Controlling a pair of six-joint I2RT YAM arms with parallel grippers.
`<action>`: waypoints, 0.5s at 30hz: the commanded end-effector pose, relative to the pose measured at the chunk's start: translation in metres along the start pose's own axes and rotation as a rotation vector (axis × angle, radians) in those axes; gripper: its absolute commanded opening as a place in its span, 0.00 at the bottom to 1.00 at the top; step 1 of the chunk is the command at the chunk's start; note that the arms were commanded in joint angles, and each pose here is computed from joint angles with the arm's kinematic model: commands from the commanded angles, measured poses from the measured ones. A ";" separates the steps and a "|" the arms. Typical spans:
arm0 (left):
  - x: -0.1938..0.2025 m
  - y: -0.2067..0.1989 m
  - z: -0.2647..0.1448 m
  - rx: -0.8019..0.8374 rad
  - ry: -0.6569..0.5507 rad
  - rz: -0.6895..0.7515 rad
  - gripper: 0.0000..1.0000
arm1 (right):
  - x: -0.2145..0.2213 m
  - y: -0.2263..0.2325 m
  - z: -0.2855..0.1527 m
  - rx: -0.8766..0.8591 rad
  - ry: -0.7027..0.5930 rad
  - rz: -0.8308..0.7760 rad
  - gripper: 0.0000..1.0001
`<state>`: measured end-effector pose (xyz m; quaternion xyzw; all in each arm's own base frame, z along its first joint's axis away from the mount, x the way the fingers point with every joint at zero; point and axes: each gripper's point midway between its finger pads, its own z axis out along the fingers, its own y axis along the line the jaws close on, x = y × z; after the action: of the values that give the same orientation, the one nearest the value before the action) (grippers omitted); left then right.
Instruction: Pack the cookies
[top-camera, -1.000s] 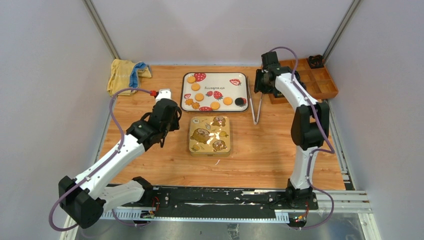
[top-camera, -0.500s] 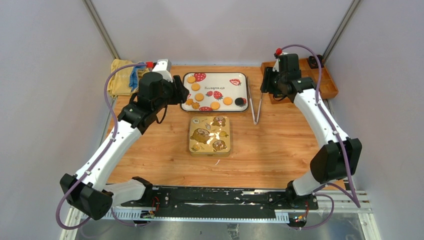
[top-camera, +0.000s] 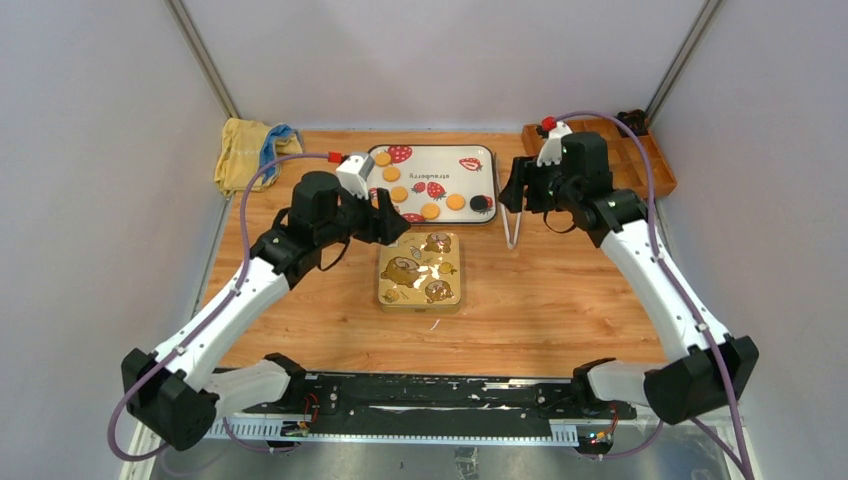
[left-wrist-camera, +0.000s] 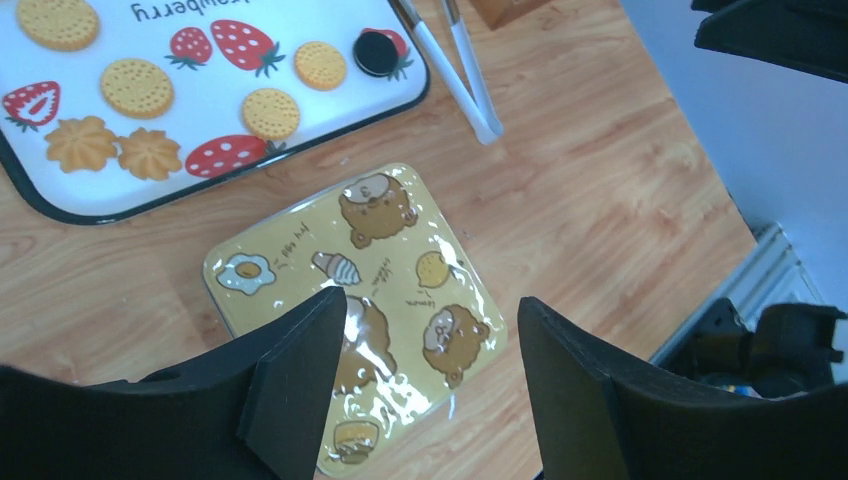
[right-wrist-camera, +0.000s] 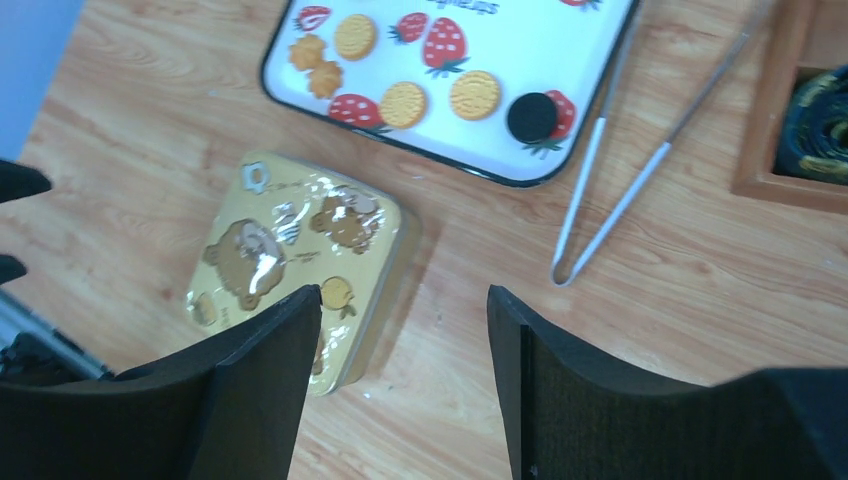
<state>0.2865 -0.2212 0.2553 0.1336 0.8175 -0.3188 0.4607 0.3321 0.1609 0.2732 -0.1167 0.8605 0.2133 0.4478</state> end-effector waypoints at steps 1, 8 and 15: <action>-0.002 -0.027 -0.026 0.110 -0.058 0.015 0.70 | 0.016 0.048 -0.018 -0.213 -0.009 -0.059 0.67; 0.024 -0.015 -0.047 0.037 -0.065 -0.023 0.71 | 0.064 0.085 -0.022 -0.274 0.079 -0.132 0.69; 0.006 -0.004 -0.056 -0.057 -0.105 -0.005 0.73 | 0.077 0.071 -0.016 -0.141 0.091 -0.167 0.69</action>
<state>0.2377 -0.1943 0.2633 0.1141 0.7996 -0.3224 0.4936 0.2451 0.2265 0.2389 -0.2408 0.8415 0.2764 0.3969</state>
